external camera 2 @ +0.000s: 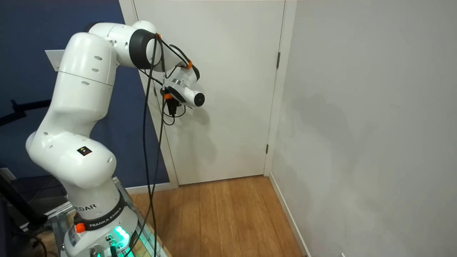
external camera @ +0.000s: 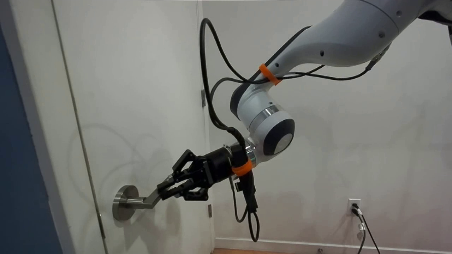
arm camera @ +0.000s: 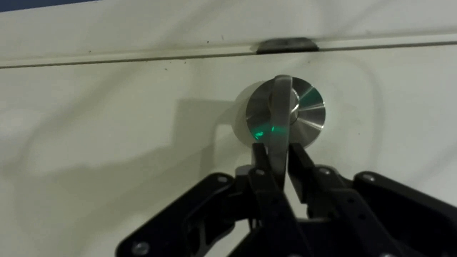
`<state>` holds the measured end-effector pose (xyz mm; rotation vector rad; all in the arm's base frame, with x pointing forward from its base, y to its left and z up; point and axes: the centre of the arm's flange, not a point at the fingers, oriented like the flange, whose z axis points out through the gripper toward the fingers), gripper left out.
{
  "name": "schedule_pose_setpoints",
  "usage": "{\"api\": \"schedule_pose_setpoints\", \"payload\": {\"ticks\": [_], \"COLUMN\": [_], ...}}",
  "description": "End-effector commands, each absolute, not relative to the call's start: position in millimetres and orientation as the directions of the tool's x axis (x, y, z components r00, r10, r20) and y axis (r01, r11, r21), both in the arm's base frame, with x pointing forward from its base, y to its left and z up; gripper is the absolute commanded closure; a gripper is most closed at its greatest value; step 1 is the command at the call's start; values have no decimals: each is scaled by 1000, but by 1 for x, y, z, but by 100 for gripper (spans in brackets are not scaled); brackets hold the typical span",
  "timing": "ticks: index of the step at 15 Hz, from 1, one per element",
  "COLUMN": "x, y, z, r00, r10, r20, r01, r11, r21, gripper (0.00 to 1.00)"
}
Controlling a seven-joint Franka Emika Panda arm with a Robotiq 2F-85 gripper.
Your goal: Open the door
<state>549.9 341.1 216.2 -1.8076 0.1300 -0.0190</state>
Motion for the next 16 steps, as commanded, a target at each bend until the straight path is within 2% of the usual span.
{"api": "schedule_pose_setpoints", "payload": {"ticks": [1, 2, 3, 4, 6, 9, 10, 11, 13, 16], "x": [552, 556, 559, 560, 562, 566, 566, 568, 569, 571], "y": [336, 336, 337, 337, 337, 339, 340, 342, 344, 348], "z": [212, 211, 210, 210, 209, 207, 205, 204, 203, 193], "r00": [989, 987, 986, 985, 982, 978, 979, 980, 981, 988], "r10": [-148, -159, -166, -170, -186, -202, -198, -196, -188, -155], "r20": [-7, 3, 13, 22, 36, 50, 49, 44, 39, -21], "r01": [-40, -31, -22, -14, 0, 14, 13, 10, 8, -39], "r11": [-215, -211, -205, -202, -189, -177, -180, -170, -160, -111], "r21": [-976, -977, -978, -979, -982, -984, -984, -985, -987, -993], "gripper": [62, 54, 51, 51, 61, 81, 83, 90, 96, 95]}}
